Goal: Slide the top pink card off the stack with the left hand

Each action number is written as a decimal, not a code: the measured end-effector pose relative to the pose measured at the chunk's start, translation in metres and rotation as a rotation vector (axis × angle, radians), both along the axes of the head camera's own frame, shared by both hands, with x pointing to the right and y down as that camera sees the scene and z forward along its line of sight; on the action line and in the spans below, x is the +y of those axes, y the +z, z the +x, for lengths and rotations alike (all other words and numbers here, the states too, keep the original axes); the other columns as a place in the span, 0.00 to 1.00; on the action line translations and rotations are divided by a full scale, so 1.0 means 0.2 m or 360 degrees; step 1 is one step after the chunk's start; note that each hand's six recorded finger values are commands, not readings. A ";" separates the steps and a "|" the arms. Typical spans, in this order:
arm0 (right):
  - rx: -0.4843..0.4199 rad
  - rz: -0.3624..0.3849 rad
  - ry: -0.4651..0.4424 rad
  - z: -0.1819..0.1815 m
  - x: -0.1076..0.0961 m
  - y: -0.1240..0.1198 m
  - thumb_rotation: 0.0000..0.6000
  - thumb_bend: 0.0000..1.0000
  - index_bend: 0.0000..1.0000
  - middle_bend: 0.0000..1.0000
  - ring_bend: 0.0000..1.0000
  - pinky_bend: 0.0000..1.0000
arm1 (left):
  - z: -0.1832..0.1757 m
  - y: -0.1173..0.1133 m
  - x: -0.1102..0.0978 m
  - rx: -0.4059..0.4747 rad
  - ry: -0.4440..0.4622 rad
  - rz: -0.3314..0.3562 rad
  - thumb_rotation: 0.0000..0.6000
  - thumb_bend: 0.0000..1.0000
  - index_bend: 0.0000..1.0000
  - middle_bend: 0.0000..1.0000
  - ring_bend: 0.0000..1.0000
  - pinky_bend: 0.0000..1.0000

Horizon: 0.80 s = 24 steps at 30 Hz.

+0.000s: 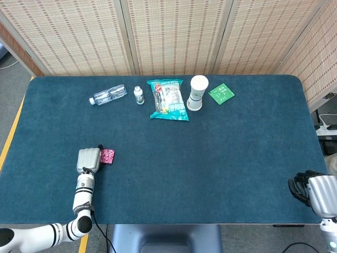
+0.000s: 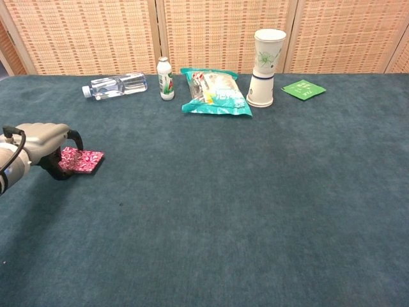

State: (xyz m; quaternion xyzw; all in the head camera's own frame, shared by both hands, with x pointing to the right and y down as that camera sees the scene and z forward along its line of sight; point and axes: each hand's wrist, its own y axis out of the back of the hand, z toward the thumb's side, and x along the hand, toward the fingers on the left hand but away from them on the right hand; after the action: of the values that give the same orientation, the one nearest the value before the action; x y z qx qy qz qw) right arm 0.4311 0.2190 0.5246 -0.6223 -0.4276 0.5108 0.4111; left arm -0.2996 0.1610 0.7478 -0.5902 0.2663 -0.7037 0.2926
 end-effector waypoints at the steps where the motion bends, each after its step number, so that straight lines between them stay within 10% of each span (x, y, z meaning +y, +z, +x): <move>1: -0.0001 -0.0001 0.0001 0.00 0.00 0.00 1.00 0.41 0.99 0.83 0.72 0.84 | 0.00 0.00 0.00 0.0002 0.0000 0.0003 1.00 0.37 0.36 1.00 1.00 1.00; 24: 0.0014 -0.0012 0.0000 -0.01 0.00 0.01 1.00 0.41 0.99 0.83 0.72 0.84 | -0.35 -0.26 0.14 -0.0015 0.0040 0.0127 1.00 0.37 0.38 1.00 1.00 1.00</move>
State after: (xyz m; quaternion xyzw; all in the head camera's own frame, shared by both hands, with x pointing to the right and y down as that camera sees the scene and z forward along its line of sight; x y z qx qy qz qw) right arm 0.4297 0.2189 0.5272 -0.6216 -0.4237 0.5151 0.4108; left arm -0.3705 0.1898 0.6949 -0.5779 0.2854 -0.6916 0.3260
